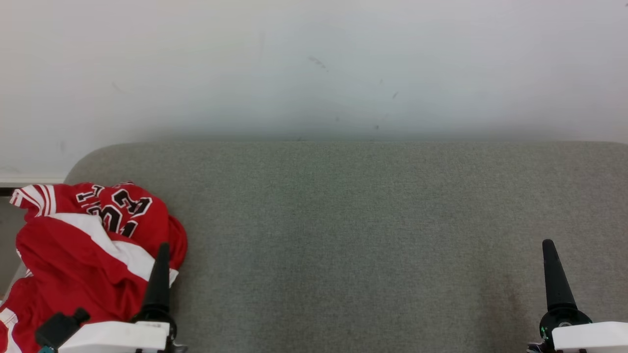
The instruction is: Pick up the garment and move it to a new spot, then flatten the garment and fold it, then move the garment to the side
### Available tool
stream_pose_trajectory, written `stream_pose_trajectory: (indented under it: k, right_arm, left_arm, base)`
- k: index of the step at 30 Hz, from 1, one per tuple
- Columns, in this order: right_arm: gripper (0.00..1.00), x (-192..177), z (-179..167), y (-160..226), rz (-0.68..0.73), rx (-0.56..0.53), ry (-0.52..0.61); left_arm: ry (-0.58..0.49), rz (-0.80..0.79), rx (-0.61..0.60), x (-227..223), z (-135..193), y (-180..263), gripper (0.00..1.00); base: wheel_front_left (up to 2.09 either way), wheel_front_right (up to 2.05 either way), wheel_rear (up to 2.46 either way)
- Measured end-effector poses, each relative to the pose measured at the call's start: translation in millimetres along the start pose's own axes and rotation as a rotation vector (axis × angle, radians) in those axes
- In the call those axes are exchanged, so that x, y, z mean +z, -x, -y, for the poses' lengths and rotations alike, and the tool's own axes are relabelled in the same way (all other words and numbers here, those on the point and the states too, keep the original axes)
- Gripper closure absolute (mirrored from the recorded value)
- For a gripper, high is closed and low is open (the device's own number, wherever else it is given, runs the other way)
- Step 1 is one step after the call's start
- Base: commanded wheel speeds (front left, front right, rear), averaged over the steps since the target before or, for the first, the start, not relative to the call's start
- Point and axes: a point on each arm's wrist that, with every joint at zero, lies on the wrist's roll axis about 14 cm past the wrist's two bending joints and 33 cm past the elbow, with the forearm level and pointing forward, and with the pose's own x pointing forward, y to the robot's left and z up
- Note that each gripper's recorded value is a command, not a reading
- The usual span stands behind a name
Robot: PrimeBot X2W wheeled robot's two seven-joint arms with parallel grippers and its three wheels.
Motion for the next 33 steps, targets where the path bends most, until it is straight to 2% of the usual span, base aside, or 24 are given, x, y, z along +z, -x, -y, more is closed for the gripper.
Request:
stream_pose_trajectory:
  k: [12, 21, 33]
  right_arm:
    - [0.00, -6, -14, 2, -0.018, 0.059, 0.290]
    - [0.00, -7, -15, 5, -0.017, 0.075, 0.467]
    - [0.00, -8, -10, 12, -0.014, 0.075, 0.660]
  left_arm:
    - [-0.286, -0.022, -0.023, -12, 11, -1, 0.00]
    - [-0.471, -0.040, -0.026, -22, 12, 0, 0.00]
    - [-0.638, -0.039, -0.060, -29, 18, 1, 0.00]
  base:
    - [0.00, 0.00, 0.00]
    - [0.00, 0.00, 0.00]
    - [0.00, 0.00, 0.00]
